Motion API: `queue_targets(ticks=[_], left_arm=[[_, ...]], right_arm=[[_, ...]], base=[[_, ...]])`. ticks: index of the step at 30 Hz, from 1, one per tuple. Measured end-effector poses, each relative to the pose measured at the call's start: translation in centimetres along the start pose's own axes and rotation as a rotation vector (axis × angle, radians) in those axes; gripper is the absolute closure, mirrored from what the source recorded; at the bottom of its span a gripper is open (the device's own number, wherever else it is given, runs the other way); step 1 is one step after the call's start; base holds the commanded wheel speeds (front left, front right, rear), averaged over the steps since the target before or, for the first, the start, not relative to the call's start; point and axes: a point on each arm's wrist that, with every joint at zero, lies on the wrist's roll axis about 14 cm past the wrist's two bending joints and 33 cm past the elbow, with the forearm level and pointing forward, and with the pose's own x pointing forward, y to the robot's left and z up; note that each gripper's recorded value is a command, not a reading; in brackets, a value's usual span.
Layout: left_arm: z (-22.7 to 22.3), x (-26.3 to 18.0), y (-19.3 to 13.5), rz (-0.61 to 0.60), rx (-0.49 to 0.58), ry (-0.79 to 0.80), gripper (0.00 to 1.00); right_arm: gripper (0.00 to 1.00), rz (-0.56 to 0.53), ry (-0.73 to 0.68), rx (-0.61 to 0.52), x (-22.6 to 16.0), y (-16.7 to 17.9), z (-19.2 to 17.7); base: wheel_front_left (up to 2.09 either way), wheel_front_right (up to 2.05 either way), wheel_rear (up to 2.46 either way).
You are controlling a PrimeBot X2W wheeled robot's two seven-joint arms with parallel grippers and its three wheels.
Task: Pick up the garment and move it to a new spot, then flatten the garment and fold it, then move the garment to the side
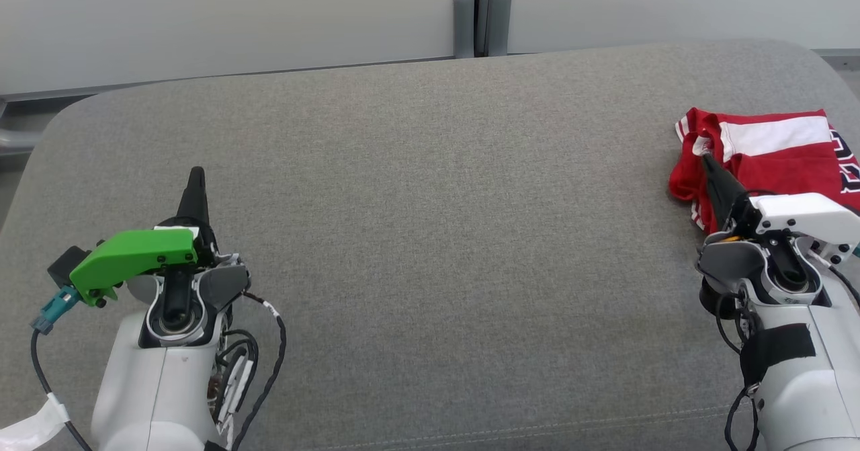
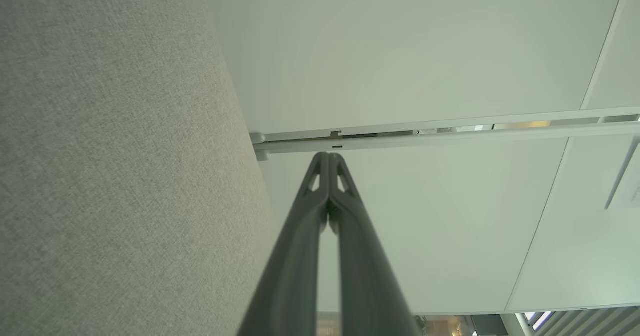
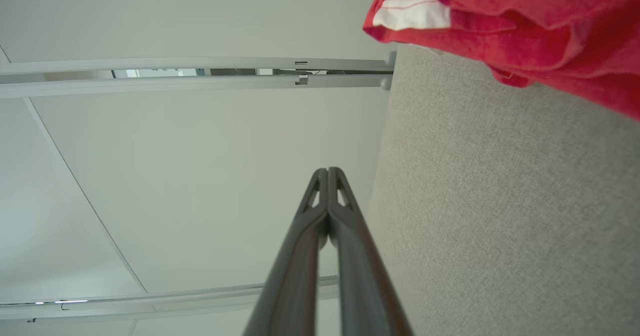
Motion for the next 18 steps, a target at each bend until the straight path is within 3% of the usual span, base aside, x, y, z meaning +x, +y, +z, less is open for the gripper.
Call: queue_targets(ticks=[18], left_arm=[[-0.07, 0.53, -0.66, -0.014, -0.070, -0.002, 1.00]], right_arm=[[1.00, 0.010, 0.001, 0.072, 0.39, 0.41, 0.14]], base=[[0.00, 0.00, 0.00]])
